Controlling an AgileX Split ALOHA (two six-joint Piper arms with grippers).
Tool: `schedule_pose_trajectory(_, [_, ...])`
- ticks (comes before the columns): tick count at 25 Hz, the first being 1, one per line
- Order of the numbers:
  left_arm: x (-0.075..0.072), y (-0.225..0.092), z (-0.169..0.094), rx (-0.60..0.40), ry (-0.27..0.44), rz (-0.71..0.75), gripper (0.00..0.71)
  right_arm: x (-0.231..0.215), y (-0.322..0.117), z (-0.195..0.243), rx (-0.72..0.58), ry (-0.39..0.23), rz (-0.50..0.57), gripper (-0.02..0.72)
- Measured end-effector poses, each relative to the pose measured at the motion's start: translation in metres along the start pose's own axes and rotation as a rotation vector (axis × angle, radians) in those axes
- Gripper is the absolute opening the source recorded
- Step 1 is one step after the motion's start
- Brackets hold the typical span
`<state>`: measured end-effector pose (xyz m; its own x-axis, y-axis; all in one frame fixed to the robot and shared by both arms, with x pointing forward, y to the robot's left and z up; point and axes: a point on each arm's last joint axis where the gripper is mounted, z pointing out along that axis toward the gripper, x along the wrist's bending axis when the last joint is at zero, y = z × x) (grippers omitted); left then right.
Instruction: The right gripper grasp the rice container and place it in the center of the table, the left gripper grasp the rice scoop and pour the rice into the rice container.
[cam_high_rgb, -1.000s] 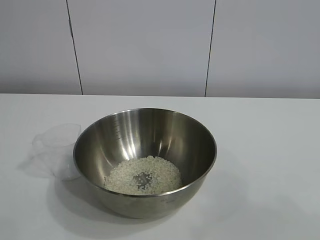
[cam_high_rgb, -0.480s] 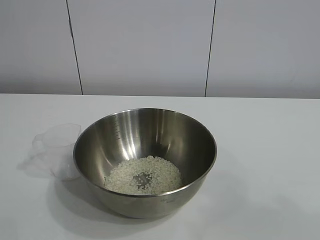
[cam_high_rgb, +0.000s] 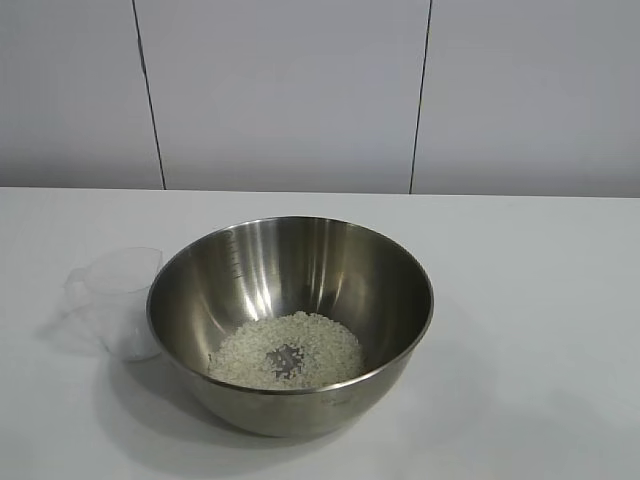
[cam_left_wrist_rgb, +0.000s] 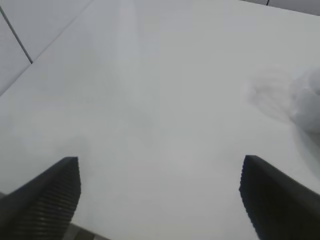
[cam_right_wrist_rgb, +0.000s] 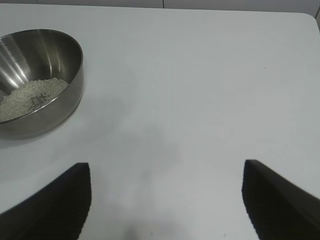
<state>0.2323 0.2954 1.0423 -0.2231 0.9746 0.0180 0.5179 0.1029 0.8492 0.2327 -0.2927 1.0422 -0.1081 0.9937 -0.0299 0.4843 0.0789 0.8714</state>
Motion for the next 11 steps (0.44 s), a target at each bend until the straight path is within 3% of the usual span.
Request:
schedule_pose_trajectory(7, [0.0010, -0.0005, -0.0014, -0.017, -0.081, 0.048, 0.626, 0.0000, 0.0000, 0.0000, 0.000, 0.000, 0.000, 0.567])
schedule_pose_trajectory(11, [0.0010, -0.0005, -0.0014, -0.018, -0.093, 0.055, 0.626, 0.0000, 0.0000, 0.0000, 0.000, 0.000, 0.000, 0.567])
